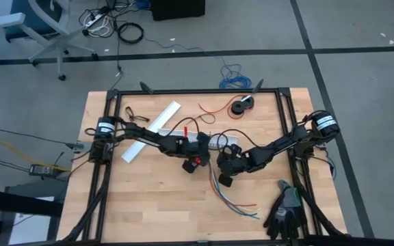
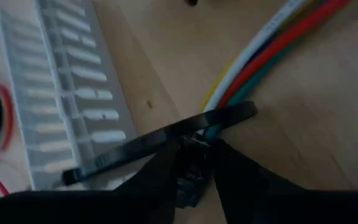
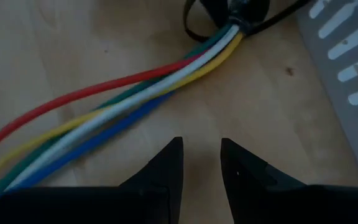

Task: Ziptie cables
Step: Wrap the cables together using the left black zip tie

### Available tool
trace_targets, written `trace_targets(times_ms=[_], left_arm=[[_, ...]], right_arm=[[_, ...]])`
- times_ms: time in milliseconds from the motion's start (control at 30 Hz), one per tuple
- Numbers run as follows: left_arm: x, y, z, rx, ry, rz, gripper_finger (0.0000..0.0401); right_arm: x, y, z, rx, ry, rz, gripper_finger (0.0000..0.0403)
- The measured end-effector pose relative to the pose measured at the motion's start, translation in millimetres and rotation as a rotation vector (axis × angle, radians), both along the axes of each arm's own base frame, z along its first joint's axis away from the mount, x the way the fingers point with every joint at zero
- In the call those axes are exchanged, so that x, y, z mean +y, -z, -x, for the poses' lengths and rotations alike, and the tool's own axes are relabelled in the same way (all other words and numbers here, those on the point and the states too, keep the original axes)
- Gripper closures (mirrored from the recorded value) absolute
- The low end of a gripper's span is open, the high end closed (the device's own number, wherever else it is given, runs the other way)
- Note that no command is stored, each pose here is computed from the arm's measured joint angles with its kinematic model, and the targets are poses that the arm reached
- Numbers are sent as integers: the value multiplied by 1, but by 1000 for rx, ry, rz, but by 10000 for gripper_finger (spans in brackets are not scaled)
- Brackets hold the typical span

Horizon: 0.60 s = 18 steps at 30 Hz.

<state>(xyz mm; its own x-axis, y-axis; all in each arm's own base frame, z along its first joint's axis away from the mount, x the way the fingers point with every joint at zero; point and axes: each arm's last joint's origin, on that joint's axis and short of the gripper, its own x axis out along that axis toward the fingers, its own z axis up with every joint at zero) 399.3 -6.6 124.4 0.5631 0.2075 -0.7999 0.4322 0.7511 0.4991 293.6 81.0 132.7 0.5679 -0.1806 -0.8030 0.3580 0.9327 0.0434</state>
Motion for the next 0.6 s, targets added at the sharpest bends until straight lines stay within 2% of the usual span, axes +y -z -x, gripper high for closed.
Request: trace_targets(times_ms=[167, 267, 400, 600], left_arm=[[-4, -10, 2, 41, -149, 76, 368], [-11, -16, 1, 43, -239, 122, 394], [-25, -16, 4, 45, -336, 169, 399], [-44, -14, 11, 55, -457, 230, 400]], right_arm=[[2, 0, 0, -8, -6, -1, 309], [1, -1, -1, -29, 14, 48, 309], [-1, -4, -3, -79, 68, 116, 312], [-1, -4, -4, -97, 103, 102, 316]])
